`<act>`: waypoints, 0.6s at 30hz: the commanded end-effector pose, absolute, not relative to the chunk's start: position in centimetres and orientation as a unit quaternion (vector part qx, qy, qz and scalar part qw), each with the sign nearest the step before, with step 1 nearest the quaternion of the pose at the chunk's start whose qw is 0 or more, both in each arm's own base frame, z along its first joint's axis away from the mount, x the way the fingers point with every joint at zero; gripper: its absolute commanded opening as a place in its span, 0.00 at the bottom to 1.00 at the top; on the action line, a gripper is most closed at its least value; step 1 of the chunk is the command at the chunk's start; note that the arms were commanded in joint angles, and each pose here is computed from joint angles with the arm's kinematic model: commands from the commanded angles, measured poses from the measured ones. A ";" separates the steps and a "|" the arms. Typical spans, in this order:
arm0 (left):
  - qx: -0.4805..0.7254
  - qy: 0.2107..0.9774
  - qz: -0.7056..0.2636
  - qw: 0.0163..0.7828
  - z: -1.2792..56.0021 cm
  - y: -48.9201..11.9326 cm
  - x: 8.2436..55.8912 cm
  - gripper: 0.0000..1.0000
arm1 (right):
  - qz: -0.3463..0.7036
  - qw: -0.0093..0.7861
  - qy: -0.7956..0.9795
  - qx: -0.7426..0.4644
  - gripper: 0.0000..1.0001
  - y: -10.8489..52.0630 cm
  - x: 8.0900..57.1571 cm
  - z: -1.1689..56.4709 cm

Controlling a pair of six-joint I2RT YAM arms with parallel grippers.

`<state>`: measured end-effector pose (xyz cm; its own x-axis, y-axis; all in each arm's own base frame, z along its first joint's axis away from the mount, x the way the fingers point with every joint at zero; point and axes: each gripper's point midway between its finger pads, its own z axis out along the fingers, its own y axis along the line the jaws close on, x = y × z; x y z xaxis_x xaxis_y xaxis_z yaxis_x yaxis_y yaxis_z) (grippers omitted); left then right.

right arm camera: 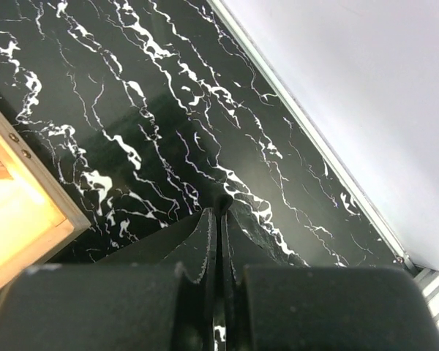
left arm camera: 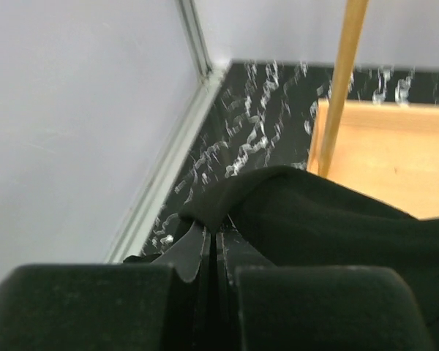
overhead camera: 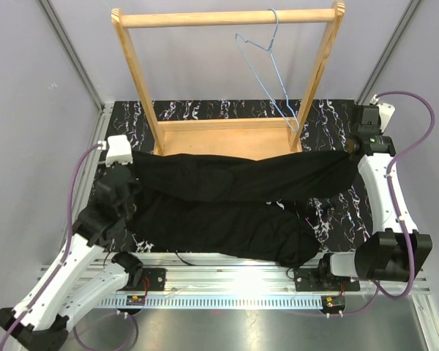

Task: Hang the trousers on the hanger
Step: Fold the trousers

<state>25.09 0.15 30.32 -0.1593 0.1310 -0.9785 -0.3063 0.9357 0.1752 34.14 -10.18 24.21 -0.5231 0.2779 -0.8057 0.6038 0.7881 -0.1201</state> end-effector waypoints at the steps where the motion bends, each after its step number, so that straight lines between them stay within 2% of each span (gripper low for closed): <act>1: -0.033 0.777 0.078 0.624 29.4 -2.6 27.5 0.00 | -0.188 0.449 0.833 0.262 0.00 -11.0 35.9 26.2; 6: -0.044 0.816 0.086 0.569 25.6 -2.6 29.8 0.00 | -0.181 0.433 0.843 0.262 0.00 -11.7 36.8 24.4; 13: -0.081 0.824 0.098 0.552 23.9 -1.0 30.5 0.00 | -0.156 0.421 0.857 0.252 0.00 -11.6 40.1 20.8; 18: -0.099 0.831 0.108 0.536 23.0 0.0 30.7 0.00 | -0.140 0.439 0.851 0.251 0.00 -12.1 42.7 21.0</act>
